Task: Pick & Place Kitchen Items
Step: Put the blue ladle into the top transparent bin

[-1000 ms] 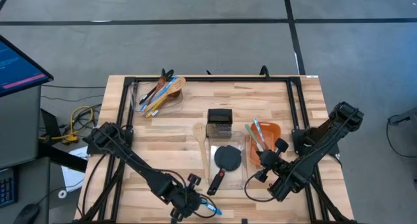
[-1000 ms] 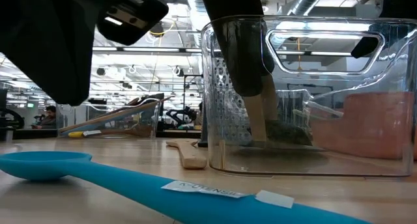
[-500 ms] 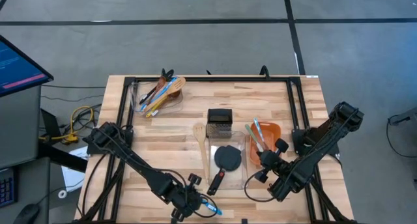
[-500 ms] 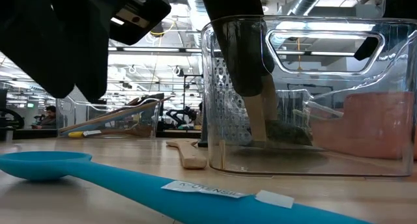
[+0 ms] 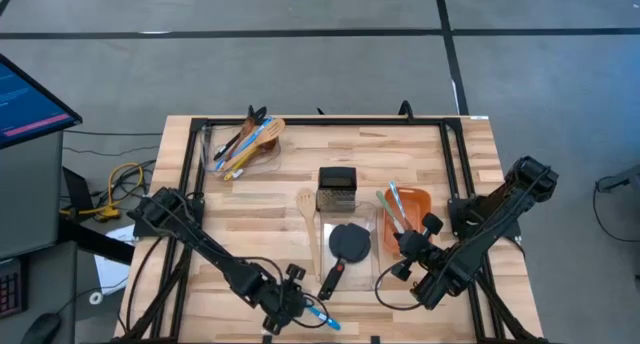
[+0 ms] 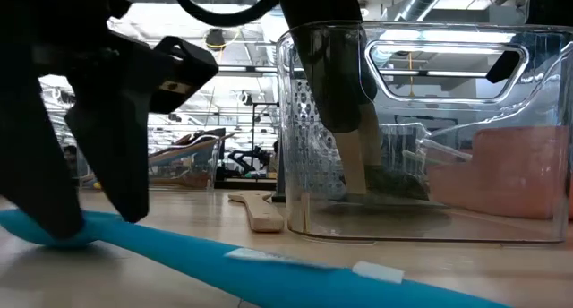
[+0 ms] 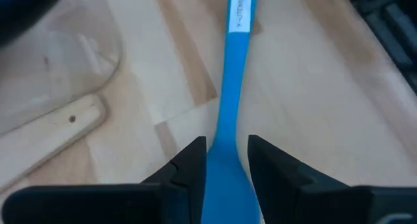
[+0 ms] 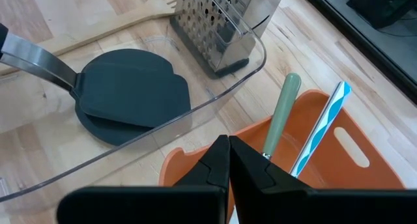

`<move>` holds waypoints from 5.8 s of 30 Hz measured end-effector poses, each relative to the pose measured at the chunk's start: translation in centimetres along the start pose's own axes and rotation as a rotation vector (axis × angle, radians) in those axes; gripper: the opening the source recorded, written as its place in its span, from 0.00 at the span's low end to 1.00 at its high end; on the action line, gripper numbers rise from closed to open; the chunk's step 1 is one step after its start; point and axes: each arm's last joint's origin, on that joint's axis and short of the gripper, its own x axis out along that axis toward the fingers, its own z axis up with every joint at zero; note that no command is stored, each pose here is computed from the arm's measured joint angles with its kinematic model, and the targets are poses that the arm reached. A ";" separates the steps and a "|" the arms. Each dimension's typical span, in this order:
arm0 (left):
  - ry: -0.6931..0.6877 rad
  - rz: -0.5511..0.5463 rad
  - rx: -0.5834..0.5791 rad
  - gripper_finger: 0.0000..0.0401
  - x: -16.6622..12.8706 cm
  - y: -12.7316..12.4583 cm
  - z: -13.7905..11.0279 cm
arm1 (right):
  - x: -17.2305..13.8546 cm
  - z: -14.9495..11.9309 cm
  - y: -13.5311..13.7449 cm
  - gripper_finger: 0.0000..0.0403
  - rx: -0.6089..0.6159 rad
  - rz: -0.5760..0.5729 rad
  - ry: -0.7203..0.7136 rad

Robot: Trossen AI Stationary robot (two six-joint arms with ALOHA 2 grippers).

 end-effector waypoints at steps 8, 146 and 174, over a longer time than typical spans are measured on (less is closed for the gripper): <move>-0.036 0.003 -0.082 0.25 0.9 0.9 -1.2 | 0.0 0.0 0.0 0.00 0.000 0.000 0.000; 0.031 0.057 -0.379 0.11 -0.8 -0.6 -5.3 | 0.0 0.0 0.1 0.00 0.003 0.006 0.005; -0.024 0.027 -0.379 0.01 -1.1 -1.7 -5.0 | 0.0 0.0 0.1 0.00 0.003 0.006 0.005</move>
